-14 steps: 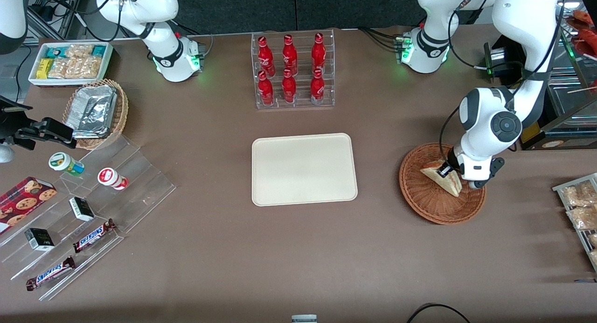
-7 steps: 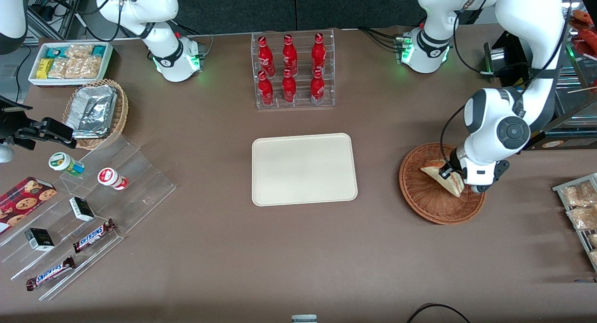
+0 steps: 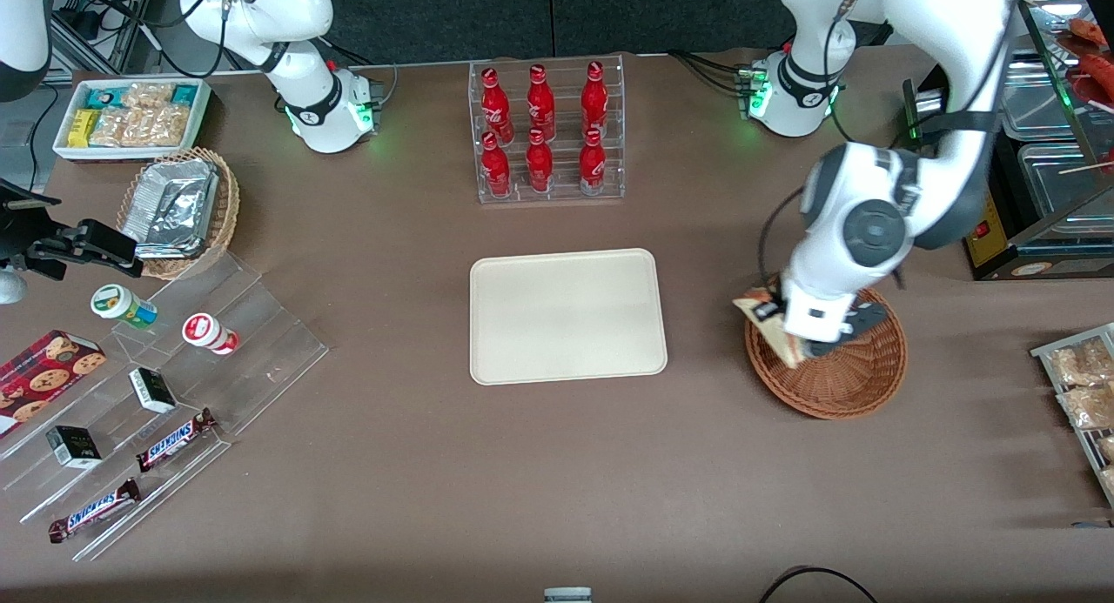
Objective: Place sandwich from basket to tray
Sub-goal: 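Close the left gripper on the sandwich and lift it from the basket, then carry the sandwich with the left gripper over the cream tray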
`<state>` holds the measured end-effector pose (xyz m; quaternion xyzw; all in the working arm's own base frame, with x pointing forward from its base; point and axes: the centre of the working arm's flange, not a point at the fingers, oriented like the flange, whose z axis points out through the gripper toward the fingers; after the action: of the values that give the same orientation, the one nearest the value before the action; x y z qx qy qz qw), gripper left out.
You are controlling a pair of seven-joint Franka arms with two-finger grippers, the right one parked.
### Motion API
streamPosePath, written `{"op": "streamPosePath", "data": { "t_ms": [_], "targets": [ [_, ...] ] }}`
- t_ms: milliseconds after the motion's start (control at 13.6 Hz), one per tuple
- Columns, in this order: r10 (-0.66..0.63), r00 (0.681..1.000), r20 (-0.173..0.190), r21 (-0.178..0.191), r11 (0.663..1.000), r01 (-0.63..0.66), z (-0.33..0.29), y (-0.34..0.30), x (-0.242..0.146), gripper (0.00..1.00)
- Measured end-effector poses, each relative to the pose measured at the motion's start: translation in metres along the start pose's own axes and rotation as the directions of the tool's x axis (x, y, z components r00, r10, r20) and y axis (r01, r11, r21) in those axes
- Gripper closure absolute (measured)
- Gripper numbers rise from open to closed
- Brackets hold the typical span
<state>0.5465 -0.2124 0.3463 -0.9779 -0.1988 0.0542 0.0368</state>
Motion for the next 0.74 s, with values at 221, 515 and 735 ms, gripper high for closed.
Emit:
{"op": "streamPosePath", "data": {
  "t_ms": [221,515,735],
  "targets": [
    [0.151,0.988,-0.016,0.000,0.989,-0.151,0.000,0.057,-0.040,0.85],
    [0.277,0.960,-0.031,-0.005,0.961,-0.277,0.014,0.139,-0.083,0.85],
    [0.310,0.950,-0.033,-0.008,0.951,-0.310,0.035,0.190,-0.108,0.85]
  ]
}}
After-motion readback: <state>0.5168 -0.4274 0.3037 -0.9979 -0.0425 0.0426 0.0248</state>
